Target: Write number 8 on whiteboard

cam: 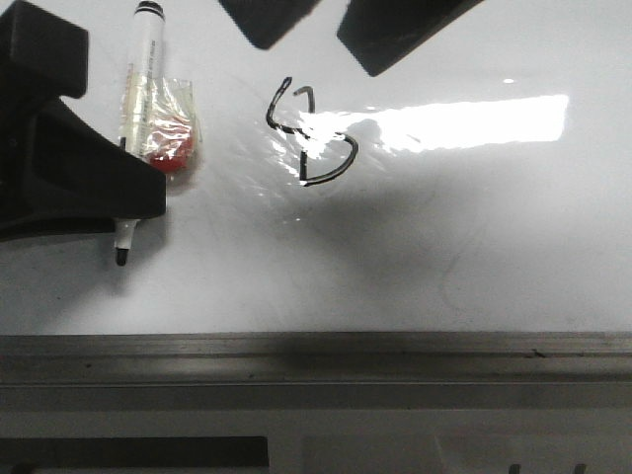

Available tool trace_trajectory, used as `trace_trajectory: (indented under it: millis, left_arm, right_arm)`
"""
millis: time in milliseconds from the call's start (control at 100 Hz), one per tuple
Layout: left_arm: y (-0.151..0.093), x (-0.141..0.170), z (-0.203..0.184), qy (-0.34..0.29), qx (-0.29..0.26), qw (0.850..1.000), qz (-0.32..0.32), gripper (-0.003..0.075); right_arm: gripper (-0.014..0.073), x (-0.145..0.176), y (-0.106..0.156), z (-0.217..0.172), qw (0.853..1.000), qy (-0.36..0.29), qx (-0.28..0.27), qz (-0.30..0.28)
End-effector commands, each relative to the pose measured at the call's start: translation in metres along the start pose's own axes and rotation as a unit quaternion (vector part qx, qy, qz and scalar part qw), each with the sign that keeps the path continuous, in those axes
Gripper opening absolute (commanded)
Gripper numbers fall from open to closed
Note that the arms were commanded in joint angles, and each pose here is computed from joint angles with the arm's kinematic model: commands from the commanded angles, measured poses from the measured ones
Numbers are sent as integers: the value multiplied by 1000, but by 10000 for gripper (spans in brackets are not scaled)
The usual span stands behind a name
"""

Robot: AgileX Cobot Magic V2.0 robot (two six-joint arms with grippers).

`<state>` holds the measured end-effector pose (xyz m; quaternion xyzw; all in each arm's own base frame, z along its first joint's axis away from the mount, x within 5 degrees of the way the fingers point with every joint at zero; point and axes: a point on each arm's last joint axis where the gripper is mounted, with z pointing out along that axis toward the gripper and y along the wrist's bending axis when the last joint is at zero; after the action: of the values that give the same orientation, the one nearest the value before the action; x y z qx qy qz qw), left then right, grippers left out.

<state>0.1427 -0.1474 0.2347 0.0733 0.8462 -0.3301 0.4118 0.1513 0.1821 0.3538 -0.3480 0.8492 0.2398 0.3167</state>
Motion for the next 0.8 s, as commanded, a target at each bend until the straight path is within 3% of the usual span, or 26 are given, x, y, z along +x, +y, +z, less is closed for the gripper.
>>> trace_trajectory:
  millis: [0, 90, 250, 370, 470, 640, 660, 730, 790]
  left_arm:
    - [-5, -13, -2, -38, 9, 999, -14, -16]
    - [-5, -13, -1, -37, 9, 999, -12, 52]
    - [-5, -13, -1, -36, 8, 999, -14, 357]
    - [-5, -11, -1, -27, 6, 999, -27, 458]
    - [-5, -11, -3, -23, 9, 999, -26, 459]
    - [-10, -16, -20, -36, 33, 999, -17, 447]
    - [-11, -17, -23, -40, 37, 998, -14, 437]
    - [-14, -22, -34, -59, 51, 997, 5, 339]
    - [-16, -25, -44, -76, 64, 995, 32, 200]
  right_arm:
    - [375, -11, 4, -11, 999, -45, -7, -3]
    - [375, -11, 4, -11, 999, -45, -7, -3]
    - [348, -11, 4, -11, 999, -47, -6, -2]
    - [296, -9, 3, -11, 999, -40, 1, -11]
    - [205, -5, 0, -10, 999, -33, 14, -23]
    - [-66, 19, -5, -8, 999, -41, 23, -26]
    - [-69, 23, -5, -9, 998, -43, 23, -25]
    - [-62, 37, -7, -13, 998, -56, 25, -25]
    - [-62, 49, -8, -20, 996, -85, 25, -26]
